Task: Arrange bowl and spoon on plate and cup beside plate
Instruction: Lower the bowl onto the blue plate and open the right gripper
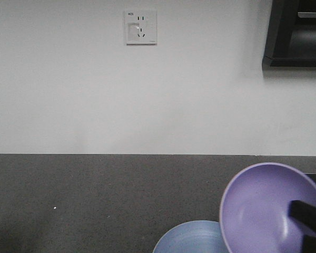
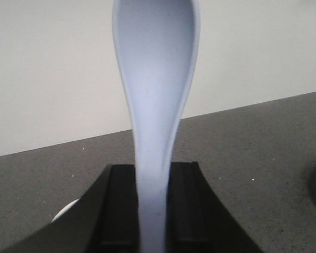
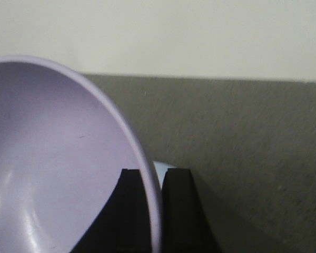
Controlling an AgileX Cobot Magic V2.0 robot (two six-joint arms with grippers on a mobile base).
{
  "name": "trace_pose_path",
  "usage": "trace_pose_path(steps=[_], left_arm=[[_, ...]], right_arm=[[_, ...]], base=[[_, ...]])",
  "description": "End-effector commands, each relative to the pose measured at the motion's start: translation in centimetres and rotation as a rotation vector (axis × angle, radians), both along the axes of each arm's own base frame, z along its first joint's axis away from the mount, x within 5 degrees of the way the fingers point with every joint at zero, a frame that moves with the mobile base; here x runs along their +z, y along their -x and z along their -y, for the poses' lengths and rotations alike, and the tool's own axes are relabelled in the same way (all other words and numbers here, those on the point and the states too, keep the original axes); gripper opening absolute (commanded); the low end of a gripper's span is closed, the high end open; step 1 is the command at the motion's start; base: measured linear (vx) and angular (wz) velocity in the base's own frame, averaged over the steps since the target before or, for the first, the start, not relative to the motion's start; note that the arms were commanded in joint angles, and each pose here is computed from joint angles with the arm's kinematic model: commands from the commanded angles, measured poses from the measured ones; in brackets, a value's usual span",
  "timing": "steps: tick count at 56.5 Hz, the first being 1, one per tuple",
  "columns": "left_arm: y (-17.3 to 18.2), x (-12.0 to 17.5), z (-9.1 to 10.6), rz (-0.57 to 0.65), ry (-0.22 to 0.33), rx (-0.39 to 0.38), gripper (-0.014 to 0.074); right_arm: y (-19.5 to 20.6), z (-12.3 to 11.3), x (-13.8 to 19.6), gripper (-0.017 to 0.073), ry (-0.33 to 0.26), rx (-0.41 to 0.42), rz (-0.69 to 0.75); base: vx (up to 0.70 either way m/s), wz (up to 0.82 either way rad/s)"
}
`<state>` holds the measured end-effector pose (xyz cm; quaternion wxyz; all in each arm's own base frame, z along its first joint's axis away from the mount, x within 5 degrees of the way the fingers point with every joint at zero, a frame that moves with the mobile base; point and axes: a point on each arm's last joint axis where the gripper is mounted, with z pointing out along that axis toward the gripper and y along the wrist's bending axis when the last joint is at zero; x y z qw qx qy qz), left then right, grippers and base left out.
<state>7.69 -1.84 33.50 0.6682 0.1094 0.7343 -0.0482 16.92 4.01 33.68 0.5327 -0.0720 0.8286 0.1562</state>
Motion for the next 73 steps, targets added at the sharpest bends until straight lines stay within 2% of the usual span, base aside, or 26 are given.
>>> trace_pose_path(steps=[1,9,11,18,26,33,45,50,57,64,73], left_arm=[[-0.1,1.3,-0.1,0.080,0.034,0.010,0.0003],[-0.1,1.2,0.0,0.069,0.032,0.006,0.0003],[-0.1,1.2,0.0,0.066,0.031,0.006,0.0003],[-0.1,1.2,0.0,0.062,0.031,0.005,0.0003],[-0.1,1.1,0.0,0.059,0.030,0.003,0.0003],[-0.1,1.1,0.0,0.059,0.030,0.003,0.0003],[-0.1,1.1,0.0,0.059,0.030,0.003,0.0003],[-0.1,1.1,0.0,0.059,0.030,0.003,0.0003],[-0.1,1.1,0.0,0.059,0.030,0.003,0.0003],[-0.1,1.1,0.0,0.059,0.030,0.003,0.0003],[-0.1,1.1,0.0,0.059,0.030,0.003,0.0003]], right_arm=[[-3.9,-0.8,0.3,-0.0008,-0.018,0.038,-0.123],[-10.0,-2.4,-2.2,-0.0008,0.014,0.158,-0.394],[-10.8,-2.6,-2.4,-0.0008,0.018,0.177,-0.423],[-14.4,-3.7,-5.0,-0.0008,0.059,0.189,-0.526],[-16.4,-4.9,-7.7,-0.0008,0.114,0.199,-0.603],[-17.3,-5.6,-9.2,-0.0008,0.122,0.213,-0.640],[-17.4,-5.5,-9.5,0.0025,0.136,0.214,-0.635],[-17.3,-5.5,-9.5,0.0070,0.159,0.238,-0.639],[-17.2,-5.5,-9.6,0.0189,0.165,0.248,-0.647],[-17.1,-5.4,-9.6,0.0361,0.186,0.251,-0.649],[-16.8,-5.3,-8.3,0.0524,0.190,0.246,-0.604]], base=[[0.00,0.00],[0.00,0.00],[0.00,0.00],[0.00,0.00],[0.00,0.00],[0.00,0.00],[0.00,0.00],[0.00,0.00],[0.00,0.00],[0.00,0.00],[0.00,0.00]])
